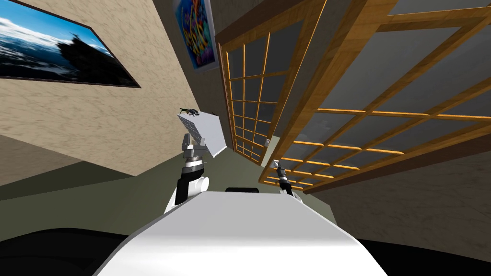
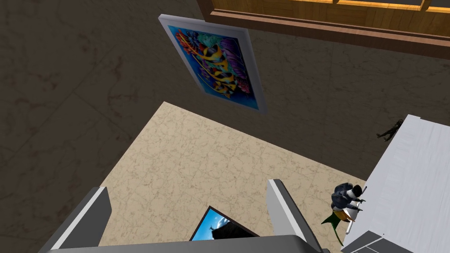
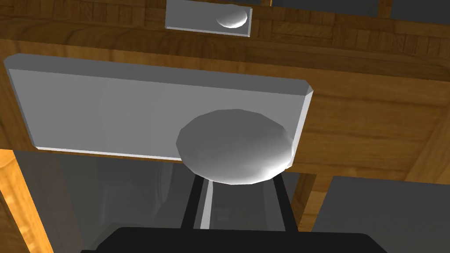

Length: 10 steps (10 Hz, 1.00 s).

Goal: Pull the door open

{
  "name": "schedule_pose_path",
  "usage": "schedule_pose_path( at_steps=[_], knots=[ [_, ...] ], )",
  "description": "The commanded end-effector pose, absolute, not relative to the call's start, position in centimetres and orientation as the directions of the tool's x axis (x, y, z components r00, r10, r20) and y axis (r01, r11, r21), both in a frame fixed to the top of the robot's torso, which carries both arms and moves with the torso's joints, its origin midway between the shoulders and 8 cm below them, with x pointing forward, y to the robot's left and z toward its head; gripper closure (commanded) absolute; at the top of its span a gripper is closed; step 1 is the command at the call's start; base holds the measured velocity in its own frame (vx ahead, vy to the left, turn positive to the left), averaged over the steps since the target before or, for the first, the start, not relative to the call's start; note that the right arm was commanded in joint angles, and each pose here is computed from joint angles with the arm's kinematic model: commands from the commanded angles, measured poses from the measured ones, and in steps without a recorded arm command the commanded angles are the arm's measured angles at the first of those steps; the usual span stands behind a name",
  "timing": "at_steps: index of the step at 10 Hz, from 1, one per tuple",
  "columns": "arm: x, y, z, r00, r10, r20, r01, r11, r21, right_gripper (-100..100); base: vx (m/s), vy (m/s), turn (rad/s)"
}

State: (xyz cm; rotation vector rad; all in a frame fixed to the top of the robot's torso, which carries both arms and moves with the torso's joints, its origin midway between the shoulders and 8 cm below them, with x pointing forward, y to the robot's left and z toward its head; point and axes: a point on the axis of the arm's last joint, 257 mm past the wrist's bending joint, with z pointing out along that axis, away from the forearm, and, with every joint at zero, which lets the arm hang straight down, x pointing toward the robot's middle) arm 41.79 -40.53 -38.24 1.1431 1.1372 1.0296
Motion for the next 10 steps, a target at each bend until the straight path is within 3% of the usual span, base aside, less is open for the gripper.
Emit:
schedule_pose_path(
  at_steps=[1,10],
  knots=[
    [42.59,-38.74,-38.06,0.117,0.992,-0.056,-0.058,0.063,0.996,100,-0.040,-0.017,0.057],
    [42.89,-38.75,-38.09,0.111,0.981,0.156,-0.081,-0.148,0.986,100,-0.024,-0.011,0.029]
  ],
)
